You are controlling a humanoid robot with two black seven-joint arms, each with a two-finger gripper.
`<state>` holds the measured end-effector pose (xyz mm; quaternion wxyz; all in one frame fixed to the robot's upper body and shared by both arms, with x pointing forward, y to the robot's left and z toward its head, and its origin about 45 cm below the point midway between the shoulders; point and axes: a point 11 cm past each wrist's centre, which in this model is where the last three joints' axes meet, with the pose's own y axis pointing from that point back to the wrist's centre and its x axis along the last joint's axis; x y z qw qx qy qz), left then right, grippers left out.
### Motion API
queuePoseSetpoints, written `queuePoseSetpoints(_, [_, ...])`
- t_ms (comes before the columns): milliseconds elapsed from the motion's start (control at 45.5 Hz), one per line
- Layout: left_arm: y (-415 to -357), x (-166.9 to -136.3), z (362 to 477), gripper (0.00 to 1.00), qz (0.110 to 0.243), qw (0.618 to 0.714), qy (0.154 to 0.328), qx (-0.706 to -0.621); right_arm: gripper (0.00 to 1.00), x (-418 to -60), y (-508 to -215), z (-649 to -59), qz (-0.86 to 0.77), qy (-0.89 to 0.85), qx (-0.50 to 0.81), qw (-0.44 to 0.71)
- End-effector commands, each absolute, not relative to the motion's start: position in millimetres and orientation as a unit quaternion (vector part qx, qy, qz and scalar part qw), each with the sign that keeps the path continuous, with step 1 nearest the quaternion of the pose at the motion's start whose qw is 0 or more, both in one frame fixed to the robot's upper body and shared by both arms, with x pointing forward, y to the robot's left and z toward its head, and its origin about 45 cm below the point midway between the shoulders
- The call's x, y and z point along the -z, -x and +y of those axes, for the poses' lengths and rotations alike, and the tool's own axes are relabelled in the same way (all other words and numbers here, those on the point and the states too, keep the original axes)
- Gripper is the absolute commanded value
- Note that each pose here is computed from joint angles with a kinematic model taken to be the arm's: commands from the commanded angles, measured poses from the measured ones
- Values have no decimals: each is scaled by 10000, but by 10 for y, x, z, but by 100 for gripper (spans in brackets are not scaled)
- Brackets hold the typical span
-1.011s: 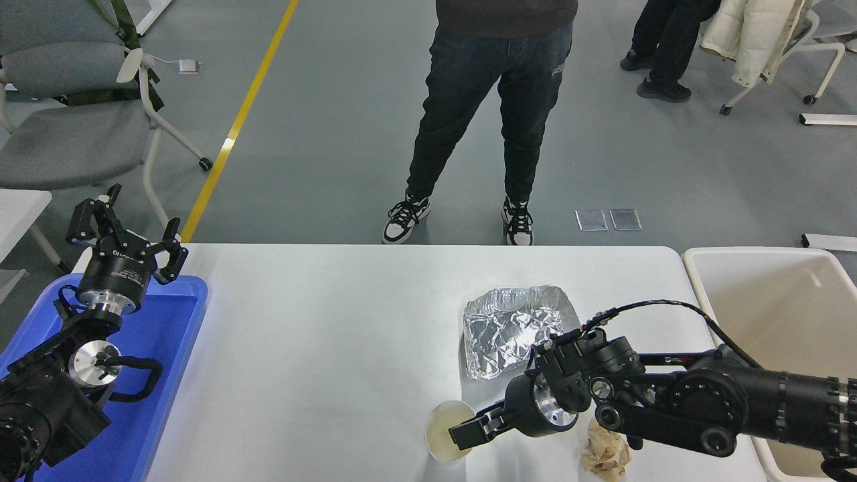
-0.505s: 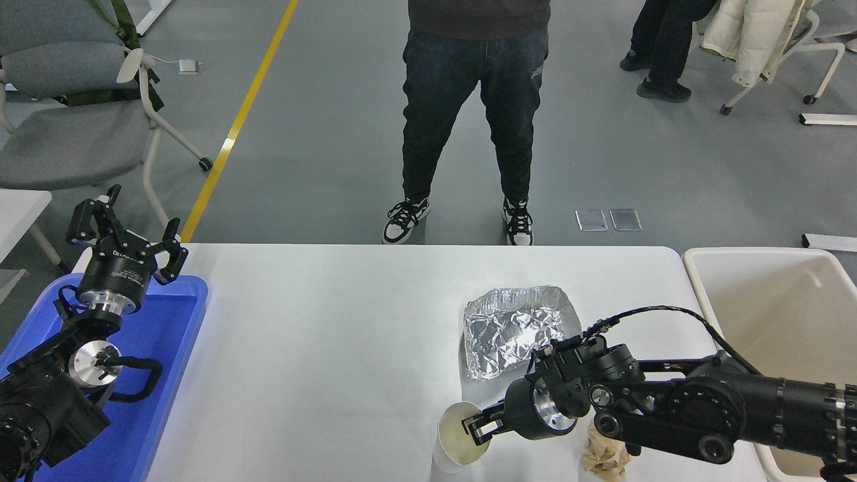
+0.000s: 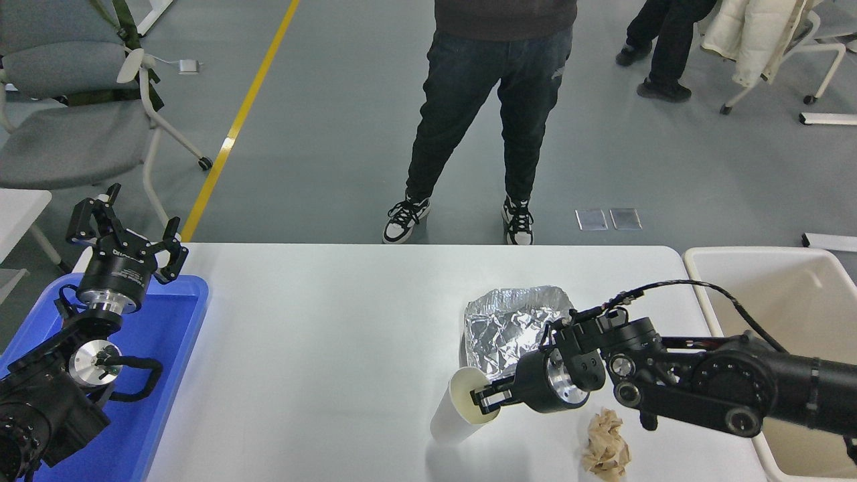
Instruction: Clean the table surface
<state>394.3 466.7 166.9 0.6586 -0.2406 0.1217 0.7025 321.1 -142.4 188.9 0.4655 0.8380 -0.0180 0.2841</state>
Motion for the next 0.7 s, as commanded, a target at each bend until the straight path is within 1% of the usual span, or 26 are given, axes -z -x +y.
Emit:
queuePoseSetpoints(0, [-3936,-1661,4672,100,1220,6580,2397,-7033,0,-2794,-3410,-1674,-617,-8444,-2958,4423])
queuePoseSetpoints(132, [-3936,-1661,4672,100,1220,6580,2397,-7033,0,-3290,-3457,-1762,-908,-8448,-3146,4232])
queuePoseSetpoints(286, [-3937,-1660,4666,100,1223,6588,2394,-7027,0,-3536,-3416,-1966,-1046,-8534,-2983,4144])
queuePoseSetpoints(462, [-3937,-1660,4666,100,1223,6588,2394,-7027,0,-3595,-3400,-2291,-1338,-8437,-2886,4324])
queuePoseSetpoints(681, [-3936,-1659,4674,100,1217,6573,2389,-7044,0,-3703,-3521,-2878,-2181,-8211,-2665,4552])
